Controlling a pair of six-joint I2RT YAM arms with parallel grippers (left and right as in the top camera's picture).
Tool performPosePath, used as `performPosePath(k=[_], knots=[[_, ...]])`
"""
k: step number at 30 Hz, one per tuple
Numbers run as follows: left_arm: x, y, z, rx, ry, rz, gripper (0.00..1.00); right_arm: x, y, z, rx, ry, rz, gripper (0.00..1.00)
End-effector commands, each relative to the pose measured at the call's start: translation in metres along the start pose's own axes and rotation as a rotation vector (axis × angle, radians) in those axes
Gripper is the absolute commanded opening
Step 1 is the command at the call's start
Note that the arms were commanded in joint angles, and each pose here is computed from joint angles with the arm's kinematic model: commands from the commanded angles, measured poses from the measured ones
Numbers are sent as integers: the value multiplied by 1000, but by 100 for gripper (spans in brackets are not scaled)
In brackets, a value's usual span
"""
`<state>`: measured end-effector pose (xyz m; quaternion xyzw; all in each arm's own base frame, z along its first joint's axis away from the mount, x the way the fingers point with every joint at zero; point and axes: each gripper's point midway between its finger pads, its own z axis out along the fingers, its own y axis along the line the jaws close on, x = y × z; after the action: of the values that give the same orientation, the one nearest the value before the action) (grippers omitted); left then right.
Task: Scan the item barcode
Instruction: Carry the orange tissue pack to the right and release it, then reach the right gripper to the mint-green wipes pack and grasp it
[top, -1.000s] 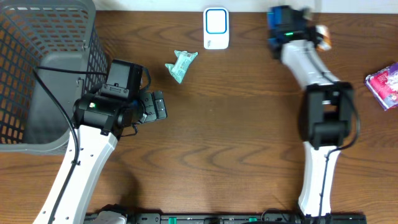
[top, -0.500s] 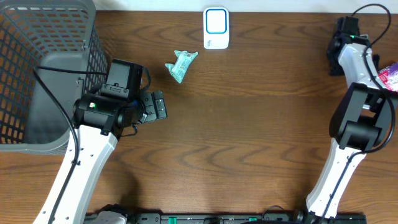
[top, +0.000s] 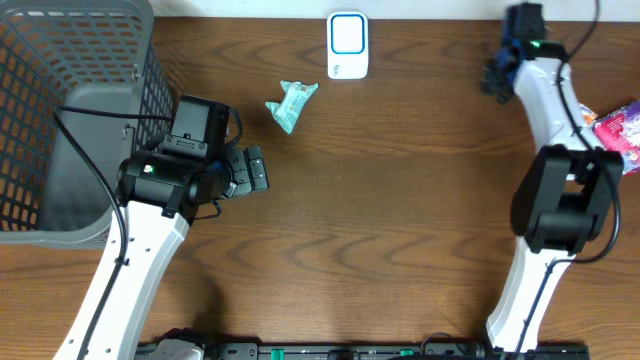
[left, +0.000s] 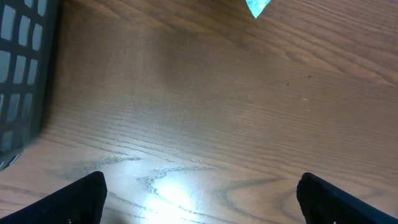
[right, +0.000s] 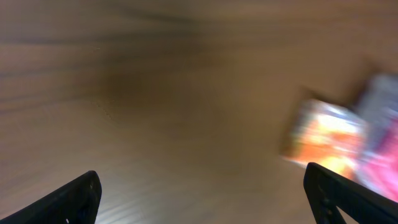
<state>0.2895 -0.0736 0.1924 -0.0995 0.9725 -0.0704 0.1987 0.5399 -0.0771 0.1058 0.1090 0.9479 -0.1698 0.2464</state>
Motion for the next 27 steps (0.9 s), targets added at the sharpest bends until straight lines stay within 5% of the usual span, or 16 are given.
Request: performPosePath(k=[1, 6, 14, 27], knots=[[0, 1, 1, -8, 2, 8, 98, 7, 136, -72, -616, 11, -71, 99], [0, 1, 1, -8, 2, 8, 98, 23, 244, -129, -989, -2, -158, 99], [0, 1, 1, -8, 2, 8, 98, 67, 347, -122, -854, 63, 76, 97], [0, 1, 1, -8, 2, 8, 98, 108, 403, -90, -863, 129, 185, 81]])
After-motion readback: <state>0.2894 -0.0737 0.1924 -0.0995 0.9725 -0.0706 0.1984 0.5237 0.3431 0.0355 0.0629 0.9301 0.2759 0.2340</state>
